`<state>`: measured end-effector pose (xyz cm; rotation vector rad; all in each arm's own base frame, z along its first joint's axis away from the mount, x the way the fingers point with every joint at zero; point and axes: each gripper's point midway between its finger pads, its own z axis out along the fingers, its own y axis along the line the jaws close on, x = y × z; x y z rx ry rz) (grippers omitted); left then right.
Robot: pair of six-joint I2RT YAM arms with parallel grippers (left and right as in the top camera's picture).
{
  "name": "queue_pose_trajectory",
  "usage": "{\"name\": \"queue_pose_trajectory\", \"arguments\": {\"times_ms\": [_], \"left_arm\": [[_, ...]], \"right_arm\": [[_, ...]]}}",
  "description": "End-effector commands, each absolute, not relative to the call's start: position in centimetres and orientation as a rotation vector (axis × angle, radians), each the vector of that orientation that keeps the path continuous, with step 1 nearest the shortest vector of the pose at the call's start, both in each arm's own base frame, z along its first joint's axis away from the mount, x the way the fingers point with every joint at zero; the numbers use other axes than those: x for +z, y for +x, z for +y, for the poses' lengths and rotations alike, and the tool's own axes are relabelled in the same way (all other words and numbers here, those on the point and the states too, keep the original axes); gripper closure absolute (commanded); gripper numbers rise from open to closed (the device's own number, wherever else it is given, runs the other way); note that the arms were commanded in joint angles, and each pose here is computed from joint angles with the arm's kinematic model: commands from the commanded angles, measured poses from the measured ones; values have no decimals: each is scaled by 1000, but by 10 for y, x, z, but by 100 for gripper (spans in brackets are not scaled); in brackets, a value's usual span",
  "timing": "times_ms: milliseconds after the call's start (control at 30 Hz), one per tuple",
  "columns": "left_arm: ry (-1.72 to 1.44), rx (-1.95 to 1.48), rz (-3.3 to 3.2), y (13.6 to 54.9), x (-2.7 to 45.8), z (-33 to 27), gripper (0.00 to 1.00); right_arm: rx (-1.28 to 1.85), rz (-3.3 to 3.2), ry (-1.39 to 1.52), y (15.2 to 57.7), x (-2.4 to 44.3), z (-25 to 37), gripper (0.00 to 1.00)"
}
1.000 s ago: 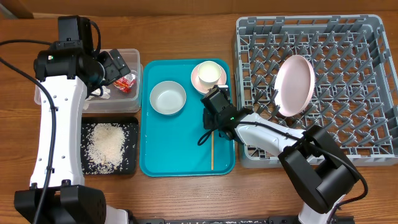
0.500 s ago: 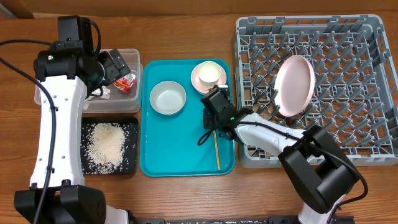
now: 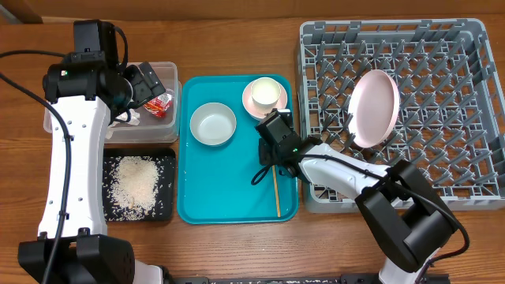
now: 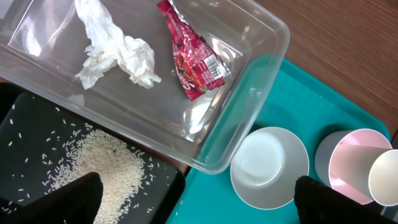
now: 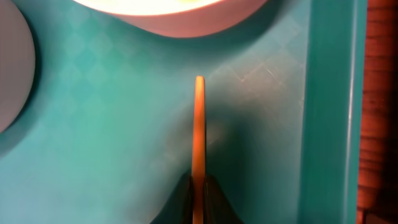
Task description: Sort waste into correct bins and load items into the dishwasher
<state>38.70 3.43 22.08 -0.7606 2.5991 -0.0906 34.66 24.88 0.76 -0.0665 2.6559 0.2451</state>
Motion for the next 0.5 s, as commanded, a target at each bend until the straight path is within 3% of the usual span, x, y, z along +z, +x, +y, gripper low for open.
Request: {"name": "queue_pose_trajectory", "arguments": {"times_ms": [0,467], "left_arm": [[-723,-76,2595,388,225,34,0],[-723,-76,2595,388,225,34,0]], "right_arm": [[317,2624,-66,345,33,254,96],[449,2503,-198,338,105,261,96]]}}
